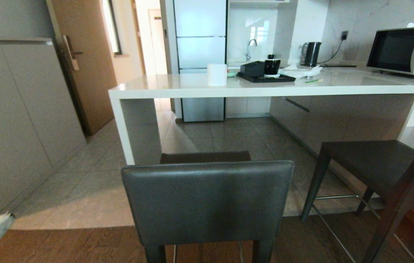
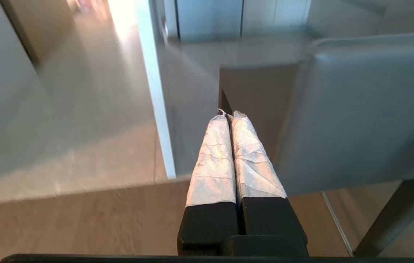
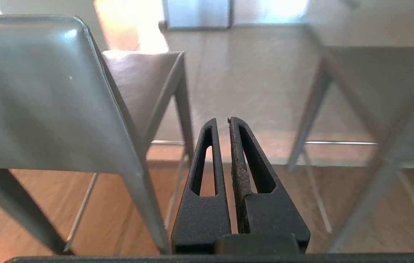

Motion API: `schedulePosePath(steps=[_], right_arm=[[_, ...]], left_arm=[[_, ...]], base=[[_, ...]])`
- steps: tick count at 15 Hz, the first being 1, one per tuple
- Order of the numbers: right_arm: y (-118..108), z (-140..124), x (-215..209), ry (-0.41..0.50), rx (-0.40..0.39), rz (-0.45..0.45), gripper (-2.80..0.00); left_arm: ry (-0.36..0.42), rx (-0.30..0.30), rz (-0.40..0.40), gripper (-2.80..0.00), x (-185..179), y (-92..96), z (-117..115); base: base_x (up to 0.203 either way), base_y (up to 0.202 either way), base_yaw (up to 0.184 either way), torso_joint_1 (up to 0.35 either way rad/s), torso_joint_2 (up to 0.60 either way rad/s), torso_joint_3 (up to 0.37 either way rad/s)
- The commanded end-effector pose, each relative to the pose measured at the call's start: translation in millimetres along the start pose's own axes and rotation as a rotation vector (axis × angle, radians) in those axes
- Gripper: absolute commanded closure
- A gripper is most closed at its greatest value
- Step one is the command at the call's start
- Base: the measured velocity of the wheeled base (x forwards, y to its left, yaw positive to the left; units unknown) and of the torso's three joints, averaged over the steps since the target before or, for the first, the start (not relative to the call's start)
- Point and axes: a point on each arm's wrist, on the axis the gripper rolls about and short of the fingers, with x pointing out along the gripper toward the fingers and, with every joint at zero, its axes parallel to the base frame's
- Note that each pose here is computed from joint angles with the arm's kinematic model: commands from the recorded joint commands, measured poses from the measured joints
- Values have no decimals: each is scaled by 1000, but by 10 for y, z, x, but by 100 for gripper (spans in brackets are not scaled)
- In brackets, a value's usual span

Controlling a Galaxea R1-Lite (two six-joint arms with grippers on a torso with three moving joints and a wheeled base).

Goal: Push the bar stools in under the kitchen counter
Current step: Push the gray chair back under the dining table

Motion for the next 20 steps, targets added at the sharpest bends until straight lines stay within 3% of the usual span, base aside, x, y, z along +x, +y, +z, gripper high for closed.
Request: schedulePosePath(steps=[1, 4, 7, 9, 13, 20], right_arm=[[-46, -39, 437, 135, 19, 27, 0], [-31, -99, 939, 145, 11, 77, 0], [136, -264, 1386, 113, -7, 93, 0], [308, -371, 1603, 54, -7, 74, 0], [628, -396, 1618, -4, 17, 117, 0], [630, -365, 1704, -23, 60, 85, 0]], left_arm=[[154, -22, -11, 0, 683, 71, -141], [165, -24, -19, 0, 1248, 79, -418], [191, -24, -33, 0, 1549, -45, -709], [147, -32, -28, 0, 1641, -97, -715], [158, -38, -52, 0, 1642, -147, -737], [154, -38, -59, 0, 1892, -175, -787]], base=[[0, 0, 0, 0, 0, 0], [0, 0, 0, 0, 0, 0], [0, 0, 0, 0, 0, 0], [0, 0, 0, 0, 0, 0], [0, 0, 0, 0, 0, 0], [0, 0, 0, 0, 0, 0]])
